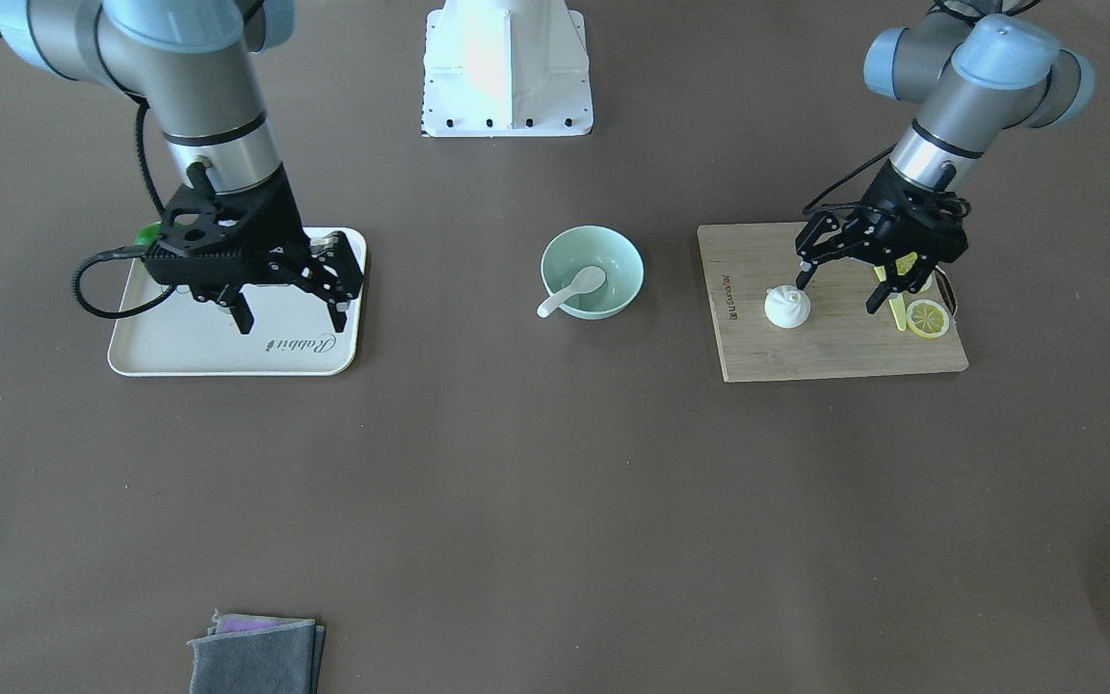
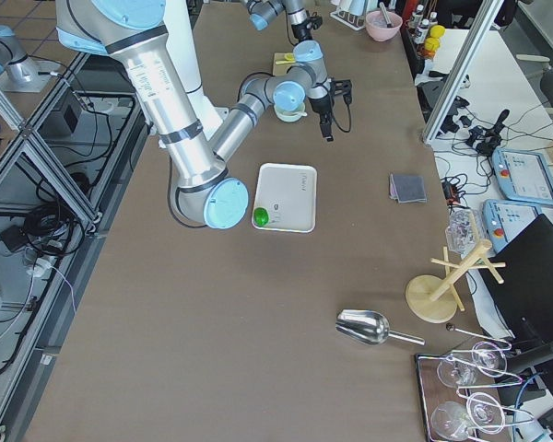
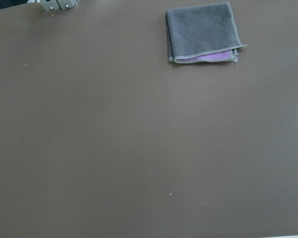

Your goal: Put spoon and bun in bowl

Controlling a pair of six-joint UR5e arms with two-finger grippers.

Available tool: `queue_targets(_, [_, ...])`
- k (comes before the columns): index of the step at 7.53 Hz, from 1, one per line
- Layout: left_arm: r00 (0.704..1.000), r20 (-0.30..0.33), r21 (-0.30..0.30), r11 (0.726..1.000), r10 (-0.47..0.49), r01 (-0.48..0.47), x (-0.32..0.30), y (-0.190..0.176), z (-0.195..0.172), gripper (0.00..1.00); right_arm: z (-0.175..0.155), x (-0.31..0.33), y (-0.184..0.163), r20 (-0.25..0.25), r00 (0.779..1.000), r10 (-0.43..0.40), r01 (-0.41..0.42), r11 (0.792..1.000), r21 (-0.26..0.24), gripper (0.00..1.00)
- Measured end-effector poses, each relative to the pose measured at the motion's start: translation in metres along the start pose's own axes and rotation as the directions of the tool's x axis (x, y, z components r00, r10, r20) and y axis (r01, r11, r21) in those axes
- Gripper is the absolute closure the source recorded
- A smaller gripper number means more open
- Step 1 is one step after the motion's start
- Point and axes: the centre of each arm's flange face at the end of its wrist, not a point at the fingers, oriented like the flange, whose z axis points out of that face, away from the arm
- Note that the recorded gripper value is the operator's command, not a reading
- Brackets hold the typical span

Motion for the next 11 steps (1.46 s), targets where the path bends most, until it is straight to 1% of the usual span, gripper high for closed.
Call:
queue_targets(1, [0.999, 0.028, -0.004, 1.000, 0.019, -0.019, 0.011, 0.017, 0.020, 0.23, -0.001, 0.029, -0.009, 0.014, 0.999, -0.038, 0.038, 0.999, -0.016, 0.00])
queue_targets(2, [0.998, 0.059, -0.010, 0.999, 0.034, -0.033, 0.014, 0.031, 0.038, 0.52, -0.001, 0.043, -0.012, 0.020, 0.998, -0.054, 0.055, 0.998, -0.023, 0.00])
queue_targets(3, [0.996, 0.081, -0.012, 0.999, 0.045, -0.044, 0.016, 0.038, 0.052, 0.98, 0.000, 0.048, -0.013, 0.022, 0.998, -0.060, 0.061, 0.998, -0.026, 0.00])
queue_targets(4, [0.995, 0.086, -0.009, 0.999, 0.050, -0.049, 0.019, 0.040, 0.056, 1.00, 0.000, 0.050, -0.013, 0.023, 0.998, -0.060, 0.061, 0.998, -0.027, 0.00])
queue_targets(5, [0.995, 0.081, -0.003, 0.999, 0.052, -0.052, 0.023, 0.039, 0.055, 1.00, 0.000, 0.050, -0.013, 0.023, 0.998, -0.059, 0.059, 0.998, -0.027, 0.00])
queue_targets(7, [0.998, 0.029, 0.038, 0.998, 0.052, -0.053, 0.046, 0.026, 0.031, 1.00, 0.000, 0.051, -0.013, 0.021, 0.998, -0.053, 0.054, 0.998, -0.025, 0.00])
queue_targets(8, [1.000, 0.002, 0.060, 0.998, 0.028, -0.028, 0.060, 0.017, 0.022, 1.00, 0.001, 0.051, -0.013, 0.019, 0.999, -0.050, 0.051, 0.998, -0.024, 0.00])
queue_targets(9, [0.999, -0.044, 0.089, 0.995, -0.028, 0.032, 0.084, 0.001, 0.017, 1.00, 0.001, 0.052, -0.013, 0.018, 0.999, -0.048, 0.049, 0.999, -0.023, 0.00])
queue_targets(10, [0.991, -0.103, 0.109, 0.989, -0.087, 0.098, 0.116, -0.015, 0.014, 1.00, 0.002, 0.052, -0.013, 0.015, 0.999, -0.047, 0.047, 0.999, -0.023, 0.00])
queue_targets(11, [0.979, -0.160, 0.117, 0.982, -0.129, 0.149, 0.155, -0.023, 0.014, 0.84, 0.003, 0.052, -0.012, 0.014, 0.999, -0.047, 0.047, 0.999, -0.024, 0.00])
